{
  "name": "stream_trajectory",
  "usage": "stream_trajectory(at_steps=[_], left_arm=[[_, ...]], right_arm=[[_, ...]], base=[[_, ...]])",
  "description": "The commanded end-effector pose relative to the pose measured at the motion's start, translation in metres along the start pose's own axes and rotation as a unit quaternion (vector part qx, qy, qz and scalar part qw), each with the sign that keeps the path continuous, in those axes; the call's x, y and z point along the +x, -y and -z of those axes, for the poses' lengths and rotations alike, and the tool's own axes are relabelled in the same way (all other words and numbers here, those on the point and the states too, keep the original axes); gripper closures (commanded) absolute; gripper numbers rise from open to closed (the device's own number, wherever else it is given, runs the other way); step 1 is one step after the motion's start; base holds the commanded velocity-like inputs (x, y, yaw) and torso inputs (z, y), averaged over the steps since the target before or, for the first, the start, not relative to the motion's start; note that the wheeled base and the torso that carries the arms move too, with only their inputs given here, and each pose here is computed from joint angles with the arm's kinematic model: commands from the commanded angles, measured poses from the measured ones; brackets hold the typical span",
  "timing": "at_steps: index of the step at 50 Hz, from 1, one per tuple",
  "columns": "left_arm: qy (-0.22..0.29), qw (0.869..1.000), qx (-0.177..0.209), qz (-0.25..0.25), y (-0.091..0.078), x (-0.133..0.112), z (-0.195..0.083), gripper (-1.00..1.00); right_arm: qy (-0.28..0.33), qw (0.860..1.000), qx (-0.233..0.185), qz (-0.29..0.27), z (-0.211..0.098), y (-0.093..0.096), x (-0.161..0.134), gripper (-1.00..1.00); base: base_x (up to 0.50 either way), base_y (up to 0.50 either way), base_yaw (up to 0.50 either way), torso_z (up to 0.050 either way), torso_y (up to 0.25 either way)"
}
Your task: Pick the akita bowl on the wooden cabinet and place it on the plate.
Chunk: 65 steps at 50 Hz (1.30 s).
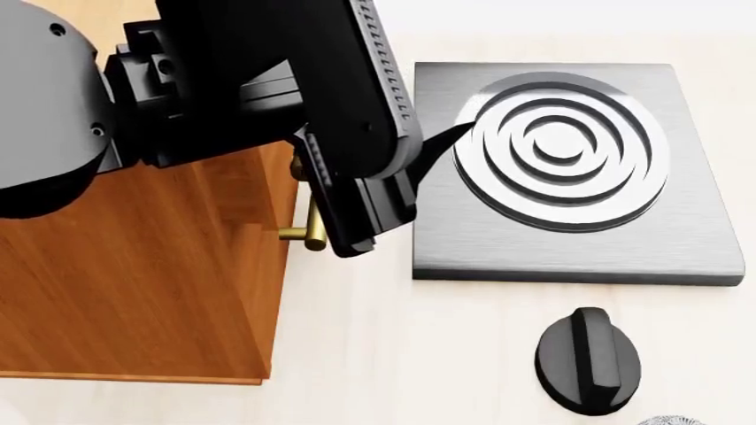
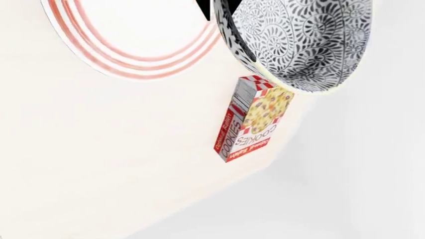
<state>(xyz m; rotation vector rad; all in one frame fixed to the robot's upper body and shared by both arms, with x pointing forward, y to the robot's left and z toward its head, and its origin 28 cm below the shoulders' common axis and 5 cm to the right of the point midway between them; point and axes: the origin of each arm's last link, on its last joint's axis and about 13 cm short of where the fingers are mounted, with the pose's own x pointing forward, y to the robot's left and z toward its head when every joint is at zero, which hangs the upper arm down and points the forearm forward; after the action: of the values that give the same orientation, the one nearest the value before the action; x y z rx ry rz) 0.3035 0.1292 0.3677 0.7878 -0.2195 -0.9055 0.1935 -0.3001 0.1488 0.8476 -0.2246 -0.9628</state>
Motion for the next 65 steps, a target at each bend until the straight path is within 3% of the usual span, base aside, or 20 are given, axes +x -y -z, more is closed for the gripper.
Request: stream_trajectory(at_steps=[1,12,30,65], left_arm=[[0.001,1.000,-0.002,0.002,0.000,0.002,0.002,-1.00],[-0.002,1.000,-0.002,0.002,0.001,0.003,0.004,-1.00],[-0.005,1.000,-0.005,0.005,0.003,0.005,0.008,-1.00],[-0.005,1.000,-0.010,0.006,0.004,0.007,0.012,-1.00]], right_arm=[[0.013,1.000,-0.011,0.021,-0.001,0.008,0.006,1.00],[0.010,0.999,-0.024,0.025,0.005,0.011,0.010,1.00],[0.000,0.999,-0.049,0.006,0.009,0.000,0.014,1.00],[-0.011,0.997,-0.073,0.034,0.022,0.010,0.029,1.00]], base=[[0.00,0.00,0.00,0.000,0.000],[0.00,0.00,0.00,0.000,0.000],[0.00,0.00,0.00,0.000,0.001],[0.00,0.00,0.00,0.000,0.000]])
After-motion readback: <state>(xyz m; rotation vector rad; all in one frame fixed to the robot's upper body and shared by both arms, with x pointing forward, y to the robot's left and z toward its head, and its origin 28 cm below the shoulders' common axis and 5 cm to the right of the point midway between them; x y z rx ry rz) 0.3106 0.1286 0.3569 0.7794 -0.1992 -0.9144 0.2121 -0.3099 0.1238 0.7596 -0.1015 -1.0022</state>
